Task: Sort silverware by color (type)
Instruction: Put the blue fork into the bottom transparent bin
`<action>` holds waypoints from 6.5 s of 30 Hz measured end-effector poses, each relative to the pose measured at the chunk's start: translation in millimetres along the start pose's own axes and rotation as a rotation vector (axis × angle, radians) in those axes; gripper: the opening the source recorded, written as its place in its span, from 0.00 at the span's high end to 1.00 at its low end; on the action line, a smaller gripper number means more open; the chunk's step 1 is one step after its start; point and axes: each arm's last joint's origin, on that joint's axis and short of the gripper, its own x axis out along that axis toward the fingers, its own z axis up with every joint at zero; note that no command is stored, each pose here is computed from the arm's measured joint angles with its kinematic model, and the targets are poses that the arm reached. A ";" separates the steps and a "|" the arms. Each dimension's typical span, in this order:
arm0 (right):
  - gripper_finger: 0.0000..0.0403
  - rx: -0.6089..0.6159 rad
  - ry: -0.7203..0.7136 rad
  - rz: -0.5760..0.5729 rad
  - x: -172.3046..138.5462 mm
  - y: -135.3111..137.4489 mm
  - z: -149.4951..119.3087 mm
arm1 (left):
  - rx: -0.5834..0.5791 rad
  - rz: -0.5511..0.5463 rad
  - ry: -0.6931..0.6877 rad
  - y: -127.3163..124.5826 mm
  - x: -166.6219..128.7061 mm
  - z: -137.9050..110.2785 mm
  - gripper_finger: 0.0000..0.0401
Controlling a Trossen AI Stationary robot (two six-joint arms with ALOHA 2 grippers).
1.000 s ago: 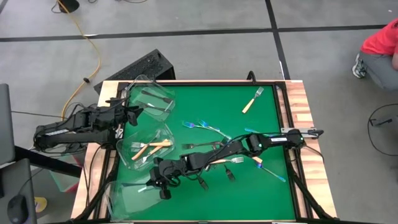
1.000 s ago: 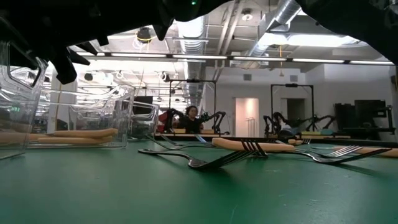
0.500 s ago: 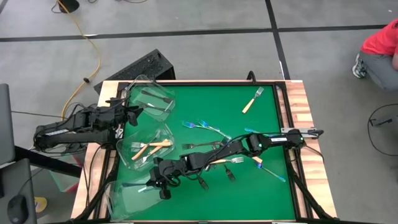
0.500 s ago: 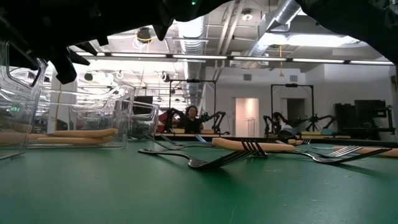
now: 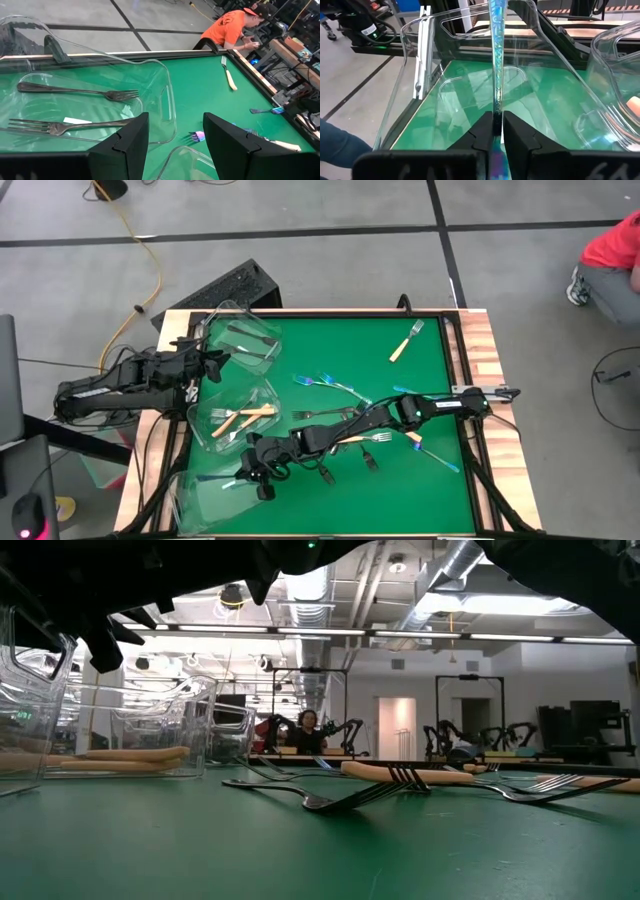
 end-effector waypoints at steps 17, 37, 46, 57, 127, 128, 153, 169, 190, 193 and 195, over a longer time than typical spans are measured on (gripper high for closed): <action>0.79 0.004 -0.063 -0.002 -11.3 0.4 24.4 | -0.001 -0.004 0.005 -0.1 0.0 -0.2 0.57; 0.79 0.239 0.283 -0.346 -199.3 -14.3 138.1 | -0.027 -0.041 0.042 -1.2 -0.1 -1.2 0.57; 0.79 0.483 0.594 -0.777 -274.3 15.9 119.6 | -0.037 -0.042 0.043 -1.2 -0.1 -1.2 0.57; 0.79 0.584 0.733 -0.839 -265.0 89.2 62.2 | -0.050 -0.038 0.038 -1.1 0.3 -1.4 0.57; 0.92 1.129 1.045 -0.744 -372.7 87.3 -198.5 | -0.043 -0.012 0.021 0.1 1.1 -1.9 0.57; 0.95 1.130 1.046 -0.744 -372.6 87.4 -198.5 | -0.043 -0.011 0.021 0.1 1.1 -1.9 0.57; 0.99 1.109 0.455 -0.671 -341.6 104.1 -118.6 | -0.019 0.018 0.047 3.2 1.0 -4.9 0.57; 0.99 0.851 0.193 -0.569 -238.9 71.6 -64.8 | -0.021 0.017 0.048 3.1 1.0 -4.9 0.57; 0.99 0.325 0.015 -0.300 -125.7 -11.7 84.0 | -0.004 0.039 0.072 5.6 0.8 -7.4 0.57; 0.99 0.255 -0.031 -0.241 -112.5 -11.0 97.8 | -0.004 0.037 0.078 5.7 0.8 -7.6 0.57; 0.99 0.210 -0.031 -0.206 -101.0 -11.6 99.2 | -0.004 0.037 0.078 5.8 0.7 -7.7 0.57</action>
